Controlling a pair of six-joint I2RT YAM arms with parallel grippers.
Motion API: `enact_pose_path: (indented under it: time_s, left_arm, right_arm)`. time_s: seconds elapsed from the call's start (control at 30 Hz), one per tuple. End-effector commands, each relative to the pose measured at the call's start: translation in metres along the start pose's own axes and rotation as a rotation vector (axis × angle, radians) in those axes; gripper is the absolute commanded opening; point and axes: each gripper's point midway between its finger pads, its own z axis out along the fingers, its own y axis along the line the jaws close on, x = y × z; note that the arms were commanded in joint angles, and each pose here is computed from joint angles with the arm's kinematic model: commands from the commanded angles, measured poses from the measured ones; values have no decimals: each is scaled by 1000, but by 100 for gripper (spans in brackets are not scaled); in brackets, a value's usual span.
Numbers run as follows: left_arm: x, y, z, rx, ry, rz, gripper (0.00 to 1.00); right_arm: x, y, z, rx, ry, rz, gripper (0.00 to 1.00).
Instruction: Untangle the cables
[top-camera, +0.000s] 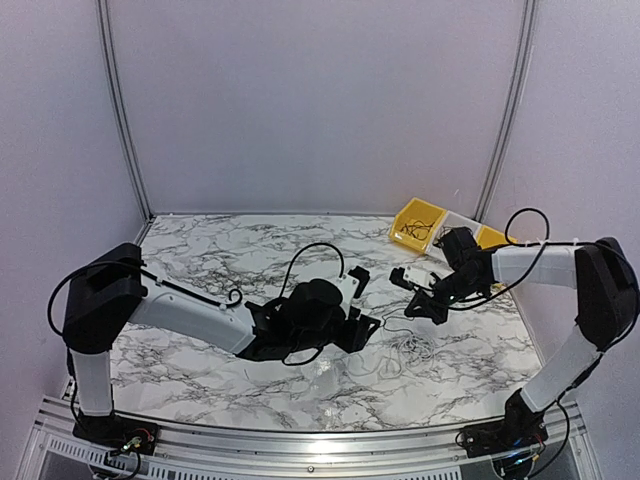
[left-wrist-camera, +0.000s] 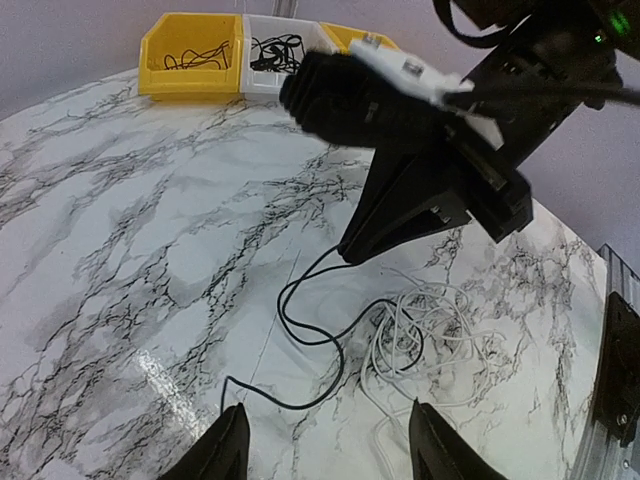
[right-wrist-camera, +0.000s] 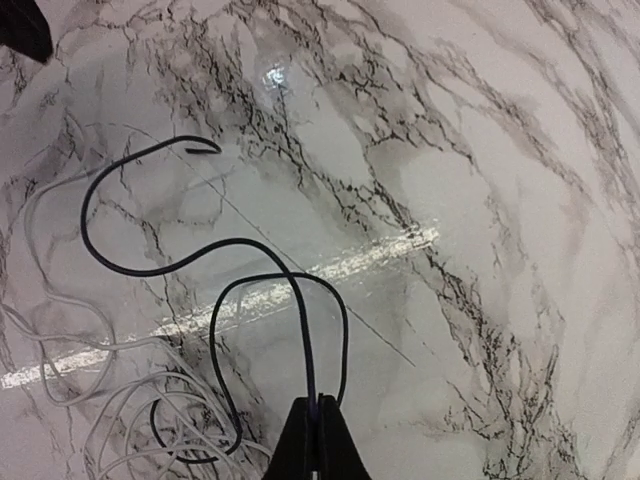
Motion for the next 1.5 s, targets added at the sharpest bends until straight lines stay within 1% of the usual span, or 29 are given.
enact_pose_path:
  time_s: [0.0,0.1,0.23,0.37,0.5,0.67,0.83,0.93,1.07,1.23,1.37,1.47]
  left_arm:
    - [-21,-16,20,48,-69,-49,57]
    - [-34,-29,36,98,-129,-45,58]
    - [-43,-52,66,183,-151,-64,57]
    - [-18,-56,96,209,-118,-85,53]
    - [5,-54,113,221,-82,-105,49]
    - [29,-49,122,216,-42,-123,45]
    - [39,-45,120,208,-20,-127,43]
    - [37,-42,111,201,-21,-131,43]
    - [1,-46,77,216,-89,-109,46]
    - [-40,-48,20,232,-156,-67,51]
    - [-60,-38,-26,198,-201,-37,54]
    - [-61,-23,-55,145,-203,7,56]
  right_arm:
    - [-67,1,-53,38,-203,-17,0]
    - [-89,11,-81,35,-282,-34,0]
    - [-111,20,-113,34,-333,-56,0]
    - [-136,24,-152,67,-392,-82,0]
    - [-174,27,-197,92,-491,-127,0]
    - [-223,30,-258,108,-632,-180,0]
    - [-255,33,-300,102,-729,-212,0]
    - [-266,20,-314,178,-760,-204,0]
    - [-268,-21,-317,344,-769,-149,0]
    - [-250,-79,-309,492,-752,-44,0]
    - [-225,-135,-282,571,-687,45,0]
    - [-202,-178,-255,597,-632,123,0]
